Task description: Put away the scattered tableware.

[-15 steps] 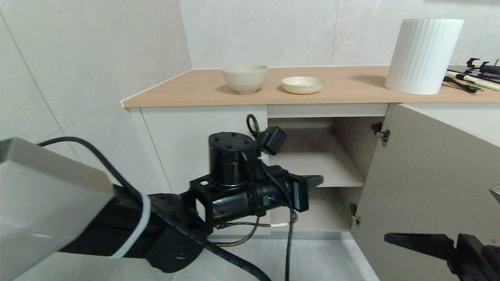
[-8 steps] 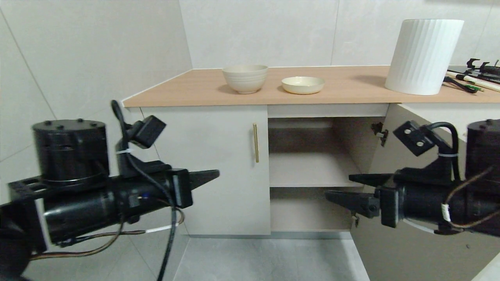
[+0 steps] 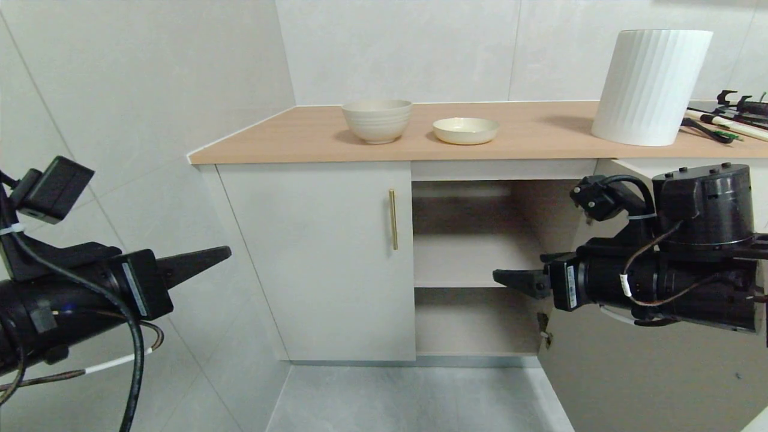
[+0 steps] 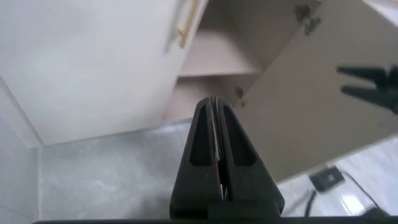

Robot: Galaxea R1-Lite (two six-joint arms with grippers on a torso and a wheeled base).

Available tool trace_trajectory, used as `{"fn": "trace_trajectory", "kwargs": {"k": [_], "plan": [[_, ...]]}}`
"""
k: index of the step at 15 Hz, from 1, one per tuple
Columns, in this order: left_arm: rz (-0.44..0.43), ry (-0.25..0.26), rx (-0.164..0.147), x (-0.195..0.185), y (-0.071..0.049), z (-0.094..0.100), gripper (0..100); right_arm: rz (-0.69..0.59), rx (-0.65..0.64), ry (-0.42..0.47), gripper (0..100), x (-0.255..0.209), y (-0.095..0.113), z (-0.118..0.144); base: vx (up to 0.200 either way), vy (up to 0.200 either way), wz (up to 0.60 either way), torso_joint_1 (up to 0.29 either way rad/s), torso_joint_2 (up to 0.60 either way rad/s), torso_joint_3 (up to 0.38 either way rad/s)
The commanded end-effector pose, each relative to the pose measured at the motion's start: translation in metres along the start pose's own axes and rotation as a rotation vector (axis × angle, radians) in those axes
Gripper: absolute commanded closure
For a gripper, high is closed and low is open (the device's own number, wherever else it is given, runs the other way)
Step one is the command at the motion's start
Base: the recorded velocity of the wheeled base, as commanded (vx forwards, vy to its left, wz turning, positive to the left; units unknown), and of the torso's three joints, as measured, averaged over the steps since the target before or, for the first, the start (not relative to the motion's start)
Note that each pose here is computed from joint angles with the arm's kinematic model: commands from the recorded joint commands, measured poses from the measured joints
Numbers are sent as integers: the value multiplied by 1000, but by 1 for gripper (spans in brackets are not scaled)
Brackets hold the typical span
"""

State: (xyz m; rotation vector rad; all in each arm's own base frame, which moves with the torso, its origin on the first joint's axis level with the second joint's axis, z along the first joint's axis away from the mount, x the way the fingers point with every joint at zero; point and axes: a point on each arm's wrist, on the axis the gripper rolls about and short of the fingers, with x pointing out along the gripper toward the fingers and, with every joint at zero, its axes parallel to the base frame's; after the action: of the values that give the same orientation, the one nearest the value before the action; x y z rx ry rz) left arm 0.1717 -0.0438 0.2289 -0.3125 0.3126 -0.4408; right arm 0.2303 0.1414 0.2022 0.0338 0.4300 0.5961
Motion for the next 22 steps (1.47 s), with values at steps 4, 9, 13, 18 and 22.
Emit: {"fn": "trace_trajectory", "kwargs": {"k": [4,9,13,18,22], "plan": [[30,-42,-4,-4,4,10,100,6,-1,-36,0,-18,3,8,0,0,0,0,0,0],[36,-29,-9,-1,6,9,100,6,-1,-25,0,-18,3,7,160,0,0,-2,1,2],[39,-27,-12,0,7,9,100,5,1,-22,0,-18,3,7,200,0,0,5,1,2],[38,-27,-15,0,7,9,100,16,5,-22,0,-22,4,7,160,0,0,0,2,3],[37,-30,-19,0,7,9,100,150,64,-63,0,-51,18,17,0,0,0,0,0,0]]}}
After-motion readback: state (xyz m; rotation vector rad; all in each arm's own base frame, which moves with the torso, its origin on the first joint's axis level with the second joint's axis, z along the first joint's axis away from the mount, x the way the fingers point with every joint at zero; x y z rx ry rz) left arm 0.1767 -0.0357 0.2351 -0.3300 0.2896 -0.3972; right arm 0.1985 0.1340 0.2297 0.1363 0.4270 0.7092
